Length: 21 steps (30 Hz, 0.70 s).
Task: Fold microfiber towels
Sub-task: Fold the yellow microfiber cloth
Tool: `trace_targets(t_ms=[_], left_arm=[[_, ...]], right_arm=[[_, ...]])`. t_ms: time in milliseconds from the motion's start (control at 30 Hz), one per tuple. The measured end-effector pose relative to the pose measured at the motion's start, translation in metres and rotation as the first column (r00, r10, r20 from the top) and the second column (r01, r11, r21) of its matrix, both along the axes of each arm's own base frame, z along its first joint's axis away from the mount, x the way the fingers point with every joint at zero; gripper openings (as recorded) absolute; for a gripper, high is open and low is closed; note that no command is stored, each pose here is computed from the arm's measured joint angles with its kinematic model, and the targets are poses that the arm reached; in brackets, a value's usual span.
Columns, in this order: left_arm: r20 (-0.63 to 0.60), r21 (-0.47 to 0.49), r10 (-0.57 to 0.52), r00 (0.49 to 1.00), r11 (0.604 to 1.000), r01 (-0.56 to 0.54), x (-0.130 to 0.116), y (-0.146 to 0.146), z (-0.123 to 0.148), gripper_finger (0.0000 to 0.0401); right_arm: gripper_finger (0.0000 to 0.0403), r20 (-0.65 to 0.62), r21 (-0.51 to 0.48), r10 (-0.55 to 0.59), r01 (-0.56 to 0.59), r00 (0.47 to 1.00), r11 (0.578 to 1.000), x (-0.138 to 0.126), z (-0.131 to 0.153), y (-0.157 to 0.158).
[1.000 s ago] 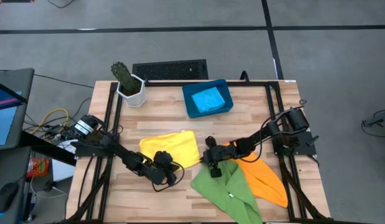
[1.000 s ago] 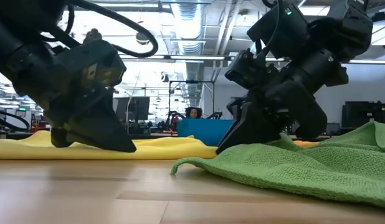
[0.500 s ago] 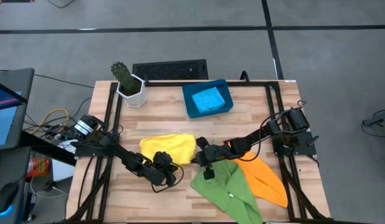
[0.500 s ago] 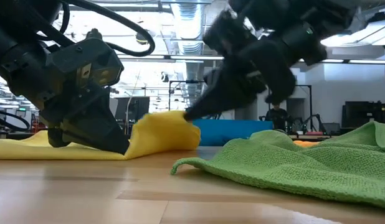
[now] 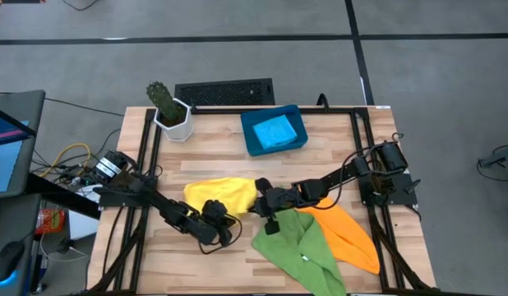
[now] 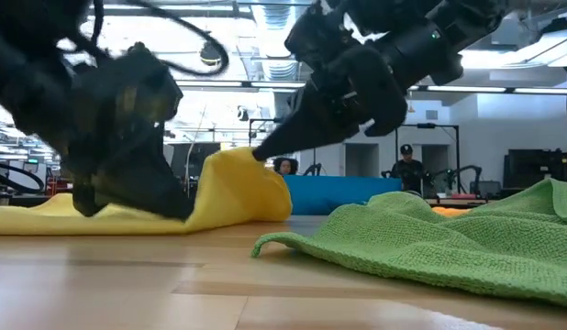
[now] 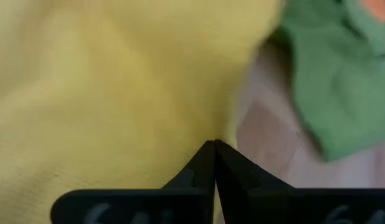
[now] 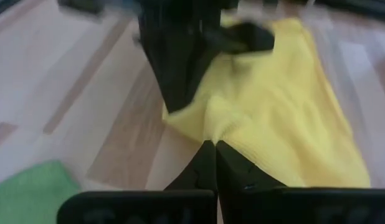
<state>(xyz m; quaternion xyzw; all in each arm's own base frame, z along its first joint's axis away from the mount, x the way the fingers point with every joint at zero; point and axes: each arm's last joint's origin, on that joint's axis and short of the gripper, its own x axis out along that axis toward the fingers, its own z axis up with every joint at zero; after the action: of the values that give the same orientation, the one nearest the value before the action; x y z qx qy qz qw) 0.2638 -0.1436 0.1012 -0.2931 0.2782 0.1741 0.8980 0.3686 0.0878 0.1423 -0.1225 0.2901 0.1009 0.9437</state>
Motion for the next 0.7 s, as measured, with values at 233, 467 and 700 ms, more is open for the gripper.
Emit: trace_targets(t_ms=[233, 467, 700], left_arm=[[0.175, 0.052, 0.142, 0.974, 0.987, -0.154, -0.003, 0.004, 0.034, 0.0], [0.08, 0.02, 0.13, 0.988, 0.991, -0.132, -0.006, 0.001, 0.016, 0.0], [0.171, -0.053, 0.118, 0.978, 0.992, -0.111, 0.009, -0.015, 0.0, 0.0]], right_arm=[[0.0024, -0.073, -0.011, 0.017, -0.018, 0.997, 1.0, -0.006, -0.006, 0.007], [0.0018, -0.12, 0.024, 0.006, -0.003, 0.993, 1.0, -0.011, -0.009, 0.015], [0.0024, -0.126, 0.032, 0.009, -0.005, 0.992, 0.999, -0.012, -0.009, 0.018]])
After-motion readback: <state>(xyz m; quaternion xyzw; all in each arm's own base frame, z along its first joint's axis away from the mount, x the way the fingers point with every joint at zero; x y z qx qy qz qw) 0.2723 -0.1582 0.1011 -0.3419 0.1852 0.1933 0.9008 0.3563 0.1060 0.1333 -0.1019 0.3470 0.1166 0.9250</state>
